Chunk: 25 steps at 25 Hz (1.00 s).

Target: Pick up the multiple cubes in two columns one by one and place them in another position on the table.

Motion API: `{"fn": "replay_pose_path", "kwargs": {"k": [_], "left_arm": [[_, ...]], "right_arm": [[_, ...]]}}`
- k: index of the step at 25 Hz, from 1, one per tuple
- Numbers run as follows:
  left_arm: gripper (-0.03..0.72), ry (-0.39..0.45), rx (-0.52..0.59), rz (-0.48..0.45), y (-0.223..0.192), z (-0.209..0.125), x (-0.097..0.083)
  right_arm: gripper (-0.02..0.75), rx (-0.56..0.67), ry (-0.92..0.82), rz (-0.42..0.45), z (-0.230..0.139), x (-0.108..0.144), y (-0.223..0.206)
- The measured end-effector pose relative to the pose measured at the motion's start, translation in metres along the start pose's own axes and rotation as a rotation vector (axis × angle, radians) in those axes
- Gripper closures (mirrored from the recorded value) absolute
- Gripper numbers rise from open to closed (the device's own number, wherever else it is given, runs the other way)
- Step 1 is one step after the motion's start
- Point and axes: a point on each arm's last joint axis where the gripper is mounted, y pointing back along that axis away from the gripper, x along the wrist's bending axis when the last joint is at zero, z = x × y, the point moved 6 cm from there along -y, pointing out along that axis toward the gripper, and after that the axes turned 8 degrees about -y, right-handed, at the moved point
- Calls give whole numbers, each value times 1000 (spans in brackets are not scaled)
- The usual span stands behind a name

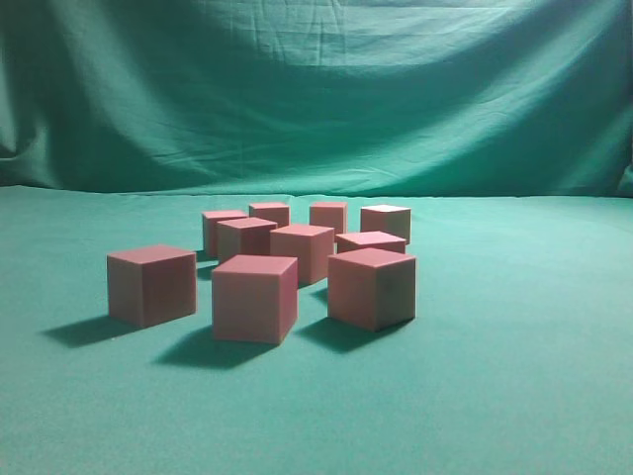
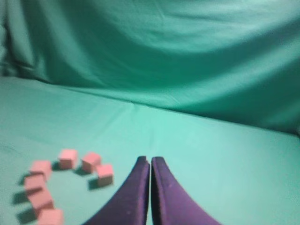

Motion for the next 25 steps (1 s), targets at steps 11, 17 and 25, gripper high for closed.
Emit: {"fn": "replay_pose_path", "kwargs": {"k": [11,17,25], "left_arm": [[688,0,0,0,0,0,0],[688,0,0,0,0,0,0],[688,0,0,0,0,0,0]], "right_arm": [[738,18,-32,-229,-95,-33,2],[738,67,-66,-245,-121,-37,-2],[738,154,-94,-241,-135,-35,-1]]}}
